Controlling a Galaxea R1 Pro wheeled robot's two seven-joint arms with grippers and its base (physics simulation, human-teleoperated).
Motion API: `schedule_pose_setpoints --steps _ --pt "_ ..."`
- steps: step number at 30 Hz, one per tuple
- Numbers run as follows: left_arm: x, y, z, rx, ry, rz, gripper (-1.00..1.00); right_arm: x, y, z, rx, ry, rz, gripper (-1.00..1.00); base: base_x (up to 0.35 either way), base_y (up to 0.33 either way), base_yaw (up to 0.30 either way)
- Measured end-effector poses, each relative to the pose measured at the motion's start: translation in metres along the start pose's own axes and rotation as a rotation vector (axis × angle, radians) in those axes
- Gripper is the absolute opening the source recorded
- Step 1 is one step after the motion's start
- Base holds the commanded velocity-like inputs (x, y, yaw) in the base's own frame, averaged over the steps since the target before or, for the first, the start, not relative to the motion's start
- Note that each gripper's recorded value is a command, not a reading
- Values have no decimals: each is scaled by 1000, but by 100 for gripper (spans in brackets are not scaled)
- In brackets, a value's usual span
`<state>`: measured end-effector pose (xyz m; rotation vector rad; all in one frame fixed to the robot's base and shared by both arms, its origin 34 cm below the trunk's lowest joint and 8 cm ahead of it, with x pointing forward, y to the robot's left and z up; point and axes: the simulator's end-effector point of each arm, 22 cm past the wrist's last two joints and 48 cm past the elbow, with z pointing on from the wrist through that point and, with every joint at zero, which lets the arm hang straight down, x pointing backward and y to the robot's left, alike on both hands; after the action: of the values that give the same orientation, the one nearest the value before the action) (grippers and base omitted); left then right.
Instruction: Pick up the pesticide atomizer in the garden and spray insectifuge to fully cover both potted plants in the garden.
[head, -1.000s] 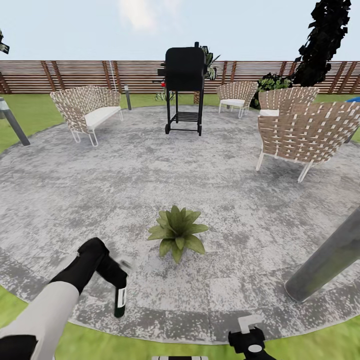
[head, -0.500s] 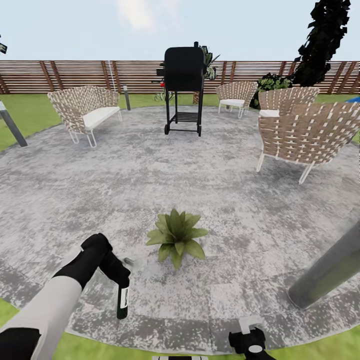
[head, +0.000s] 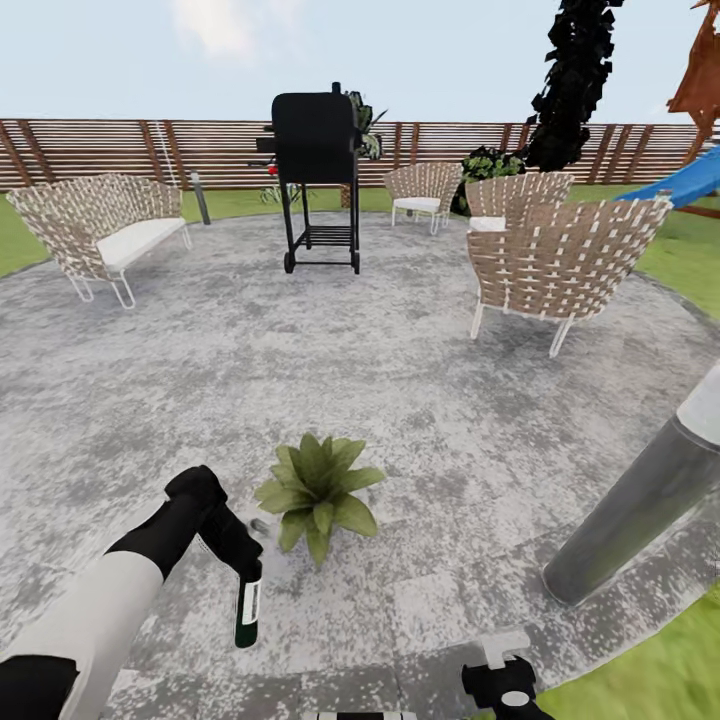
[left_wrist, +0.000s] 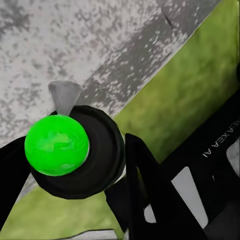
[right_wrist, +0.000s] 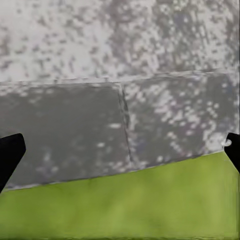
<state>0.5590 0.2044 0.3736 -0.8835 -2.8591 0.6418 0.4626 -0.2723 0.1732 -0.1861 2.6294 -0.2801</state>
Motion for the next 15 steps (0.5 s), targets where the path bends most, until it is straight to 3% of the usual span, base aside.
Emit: schedule_pose_setpoints --steps 11,15 --pt "3 -5 1 4 30 24 -100 -1 1 0 -2 -1 1 100 0 0 -279" --pt "11 2 1 -33 73 28 -100 -1 1 0 -3 -1 1 100 0 0 -84"
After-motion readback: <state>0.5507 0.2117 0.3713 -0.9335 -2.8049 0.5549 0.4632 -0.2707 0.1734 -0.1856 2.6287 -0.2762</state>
